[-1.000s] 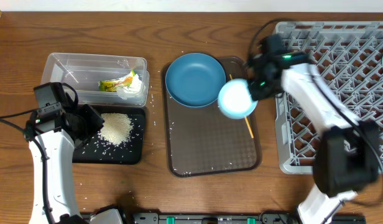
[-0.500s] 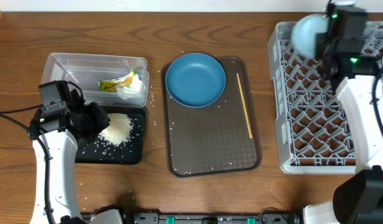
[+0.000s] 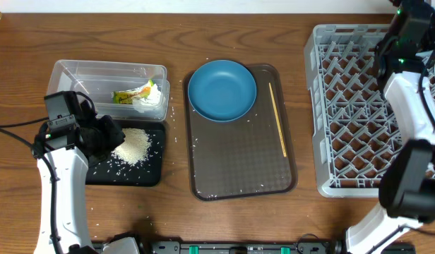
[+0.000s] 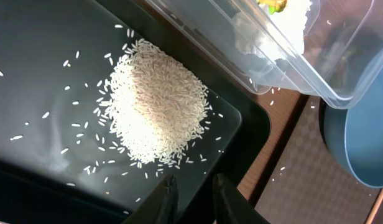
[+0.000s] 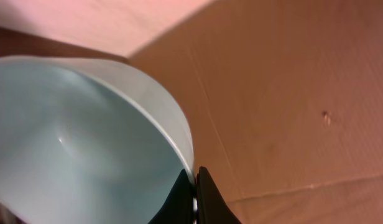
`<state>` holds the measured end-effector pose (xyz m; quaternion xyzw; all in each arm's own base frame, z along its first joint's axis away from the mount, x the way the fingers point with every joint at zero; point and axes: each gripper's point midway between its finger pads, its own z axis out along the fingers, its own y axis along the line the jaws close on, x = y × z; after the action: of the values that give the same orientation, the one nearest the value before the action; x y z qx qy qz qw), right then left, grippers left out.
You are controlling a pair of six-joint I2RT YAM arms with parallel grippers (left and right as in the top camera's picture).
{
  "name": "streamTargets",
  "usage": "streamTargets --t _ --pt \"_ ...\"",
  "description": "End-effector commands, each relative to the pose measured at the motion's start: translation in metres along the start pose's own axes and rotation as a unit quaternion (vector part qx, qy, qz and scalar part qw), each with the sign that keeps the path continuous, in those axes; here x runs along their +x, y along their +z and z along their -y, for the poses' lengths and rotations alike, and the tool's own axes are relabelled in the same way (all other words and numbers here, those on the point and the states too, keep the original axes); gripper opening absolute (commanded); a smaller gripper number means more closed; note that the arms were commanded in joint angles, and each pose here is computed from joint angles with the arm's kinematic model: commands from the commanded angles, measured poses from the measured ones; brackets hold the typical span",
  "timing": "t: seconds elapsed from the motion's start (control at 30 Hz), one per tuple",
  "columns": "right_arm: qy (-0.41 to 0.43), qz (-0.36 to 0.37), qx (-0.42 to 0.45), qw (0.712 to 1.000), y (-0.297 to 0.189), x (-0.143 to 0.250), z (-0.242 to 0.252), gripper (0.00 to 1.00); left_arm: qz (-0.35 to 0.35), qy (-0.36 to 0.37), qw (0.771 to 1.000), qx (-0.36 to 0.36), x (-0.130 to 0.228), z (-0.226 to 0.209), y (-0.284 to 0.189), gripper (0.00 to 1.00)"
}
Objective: Sort waste into correct bins and load items into the dishwasher rack
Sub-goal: 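Lift the white bowl and place it upright in the dish rack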
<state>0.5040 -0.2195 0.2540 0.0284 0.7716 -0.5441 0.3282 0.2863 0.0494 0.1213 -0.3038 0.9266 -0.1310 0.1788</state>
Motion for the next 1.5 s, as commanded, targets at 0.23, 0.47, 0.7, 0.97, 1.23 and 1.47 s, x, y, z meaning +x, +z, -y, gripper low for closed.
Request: streamTargets --t 0.23,0.47,0.7,0.97,1.23,1.47 --pt "-0.033 -0.097 0.068 0.992 0.040 0.056 -0.018 0.01 -0.001 0.006 1.000 0.005 0.003 0.002 -0.001 0.23" --pt "-0.046 -0.107 0.050 0.992 0.048 0.070 -0.049 0.01 -0.002 0.006 1.000 0.005 0.003 0.002 -0.001 0.23" --pt "-0.027 -0.098 0.033 0.994 0.036 0.062 -0.067 0.01 -0.002 0.006 1.000 0.005 0.003 0.002 -0.001 0.23" --pt "-0.045 -0.102 -0.040 0.993 0.008 0.064 -0.114 0.24 -0.002 0.006 1.000 0.005 0.003 0.002 -0.001 0.23" --pt "-0.034 -0.103 -0.041 0.993 0.001 0.062 -0.112 0.30 -0.002 0.006 1.000 0.005 0.003 0.002 -0.001 0.23" --pt "0.030 -0.064 -0.057 0.996 -0.016 0.031 -0.086 0.39 -0.002 0.006 1.000 0.005 0.003 0.002 -0.001 0.23"
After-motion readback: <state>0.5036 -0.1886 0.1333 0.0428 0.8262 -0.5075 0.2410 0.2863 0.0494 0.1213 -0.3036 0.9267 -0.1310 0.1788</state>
